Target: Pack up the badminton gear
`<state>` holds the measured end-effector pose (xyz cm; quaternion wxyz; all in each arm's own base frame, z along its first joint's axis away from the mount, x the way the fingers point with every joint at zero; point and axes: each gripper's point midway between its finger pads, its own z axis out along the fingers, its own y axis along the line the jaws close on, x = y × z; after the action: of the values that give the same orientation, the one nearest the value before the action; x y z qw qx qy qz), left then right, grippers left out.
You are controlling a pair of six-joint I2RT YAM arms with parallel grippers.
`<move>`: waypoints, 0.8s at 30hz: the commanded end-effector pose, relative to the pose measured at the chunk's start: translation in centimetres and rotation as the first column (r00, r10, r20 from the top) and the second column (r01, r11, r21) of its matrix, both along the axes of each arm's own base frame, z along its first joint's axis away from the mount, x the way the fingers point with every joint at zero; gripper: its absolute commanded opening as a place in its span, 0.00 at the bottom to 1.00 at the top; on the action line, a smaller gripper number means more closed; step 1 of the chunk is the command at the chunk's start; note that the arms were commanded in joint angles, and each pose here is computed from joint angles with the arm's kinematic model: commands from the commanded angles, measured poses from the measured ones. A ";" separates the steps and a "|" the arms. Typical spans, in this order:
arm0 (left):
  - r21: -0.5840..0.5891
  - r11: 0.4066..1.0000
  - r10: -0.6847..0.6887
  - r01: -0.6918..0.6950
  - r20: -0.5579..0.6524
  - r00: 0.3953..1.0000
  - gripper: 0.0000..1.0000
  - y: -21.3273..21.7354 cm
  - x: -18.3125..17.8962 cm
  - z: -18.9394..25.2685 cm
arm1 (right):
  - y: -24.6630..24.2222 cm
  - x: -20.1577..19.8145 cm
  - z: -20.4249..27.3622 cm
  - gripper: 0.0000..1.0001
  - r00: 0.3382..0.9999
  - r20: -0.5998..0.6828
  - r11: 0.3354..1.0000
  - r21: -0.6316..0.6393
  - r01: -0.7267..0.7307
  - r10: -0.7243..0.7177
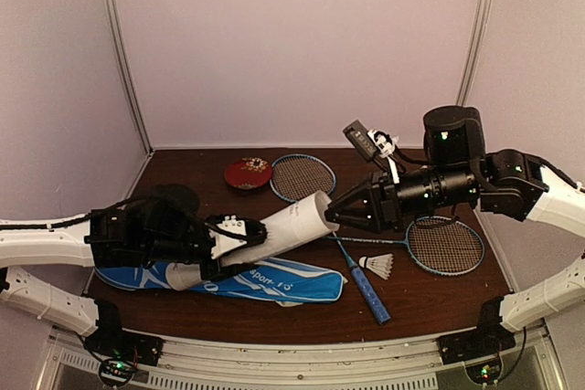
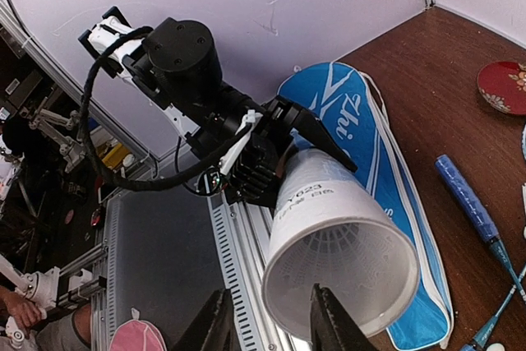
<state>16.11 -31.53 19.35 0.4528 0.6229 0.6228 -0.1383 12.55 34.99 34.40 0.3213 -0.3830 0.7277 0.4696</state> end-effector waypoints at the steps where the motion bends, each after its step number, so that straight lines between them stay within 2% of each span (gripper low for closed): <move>1: -0.053 0.998 -0.021 0.022 0.026 0.999 0.48 -0.8 0.1 1.6 | 0.9 -1.2 1.1 0.33 0.997 -0.036 0.996 0.066 -0.061 0.063; 9: -0.051 0.999 -0.020 0.020 0.016 1.000 0.47 -1.1 0.1 1.4 | 1.5 -1.5 -0.2 0.29 0.994 -0.071 0.996 0.053 -0.076 0.079; 24: -0.080 0.997 -0.022 0.023 0.006 1.000 0.44 -1.2 -0.1 1.5 | 0.7 0.2 -2.1 0.29 0.998 -0.055 1.000 -0.008 0.026 -0.026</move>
<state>15.95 -31.62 18.58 0.4403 0.6287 0.6257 -0.1391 12.17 36.03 32.94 0.2951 -0.3742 0.7317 0.4874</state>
